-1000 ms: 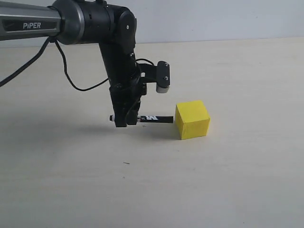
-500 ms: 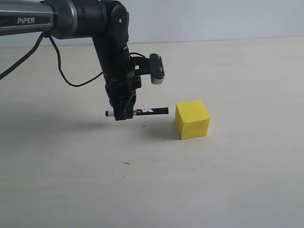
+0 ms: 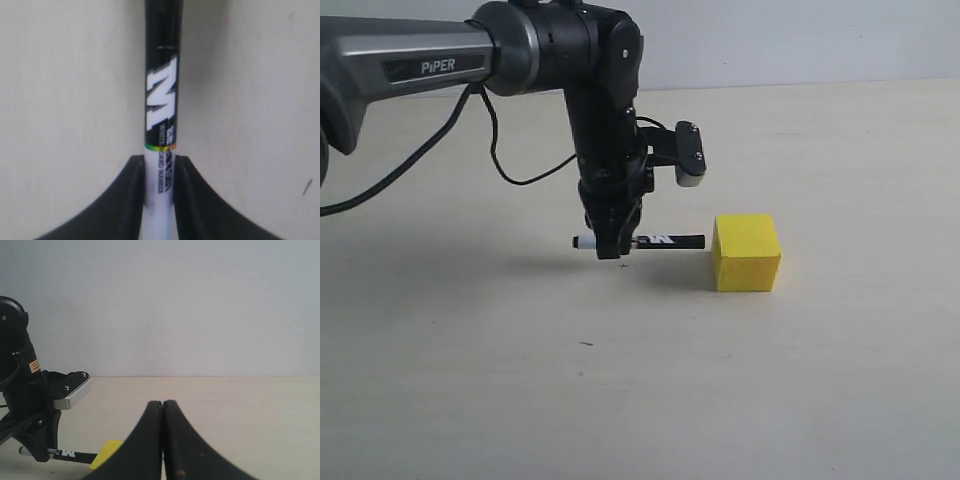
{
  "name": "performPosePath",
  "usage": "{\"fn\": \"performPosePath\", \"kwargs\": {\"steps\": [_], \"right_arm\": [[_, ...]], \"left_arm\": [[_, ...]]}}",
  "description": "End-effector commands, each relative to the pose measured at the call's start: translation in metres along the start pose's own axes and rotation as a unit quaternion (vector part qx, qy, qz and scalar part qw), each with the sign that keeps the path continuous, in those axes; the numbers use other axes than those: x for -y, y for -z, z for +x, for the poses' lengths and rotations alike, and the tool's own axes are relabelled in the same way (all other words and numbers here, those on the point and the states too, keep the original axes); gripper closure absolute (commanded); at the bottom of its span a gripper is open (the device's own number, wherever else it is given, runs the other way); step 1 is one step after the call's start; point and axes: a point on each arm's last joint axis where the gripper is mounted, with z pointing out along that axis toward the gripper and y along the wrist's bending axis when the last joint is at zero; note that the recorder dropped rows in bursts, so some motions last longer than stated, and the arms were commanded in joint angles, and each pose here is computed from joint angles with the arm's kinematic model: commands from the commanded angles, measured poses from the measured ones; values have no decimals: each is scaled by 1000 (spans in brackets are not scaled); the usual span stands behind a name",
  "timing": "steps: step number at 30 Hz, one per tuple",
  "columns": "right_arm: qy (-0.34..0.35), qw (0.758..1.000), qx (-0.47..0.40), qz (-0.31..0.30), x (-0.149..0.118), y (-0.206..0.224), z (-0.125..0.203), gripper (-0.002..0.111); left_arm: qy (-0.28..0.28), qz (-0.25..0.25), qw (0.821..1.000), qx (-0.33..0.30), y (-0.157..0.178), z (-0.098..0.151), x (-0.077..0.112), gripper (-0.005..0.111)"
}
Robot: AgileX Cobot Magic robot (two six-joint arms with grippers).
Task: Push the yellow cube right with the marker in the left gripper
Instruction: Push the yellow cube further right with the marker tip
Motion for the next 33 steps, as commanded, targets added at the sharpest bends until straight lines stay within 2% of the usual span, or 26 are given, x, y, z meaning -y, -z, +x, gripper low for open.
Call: {"fn": "performPosePath", "kwargs": {"steps": [1,5,8,11,16,19,23,27,29,33], "right_arm": [[4,1000,3,2,0,0,1,108],[4,1000,3,2,0,0,1,108],[4,1000,3,2,0,0,1,108],[4,1000,3,2,0,0,1,108],[4,1000,3,2,0,0,1,108],[4,1000,3,2,0,0,1,108],[4,1000,3,2,0,0,1,108],[4,1000,3,2,0,0,1,108],[4,1000,3,2,0,0,1,108],[4,1000,3,2,0,0,1,108]], "left_arm": [[23,-6,1000,-11,8,21,-14,107],[26,-7,1000,-11,9,26,-17,107],[-2,-2,1000,-4,8,22,-14,107],[-30,3,1000,8,7,8,-5,107],[-81,-20,995,45,5,-27,13,107],[-92,-31,994,53,4,-37,18,107],[-82,-12,996,39,4,-29,17,107],[-31,17,999,19,6,-9,8,107],[-11,16,1000,19,6,-4,4,107],[-6,16,1000,19,6,-1,2,107]]}}
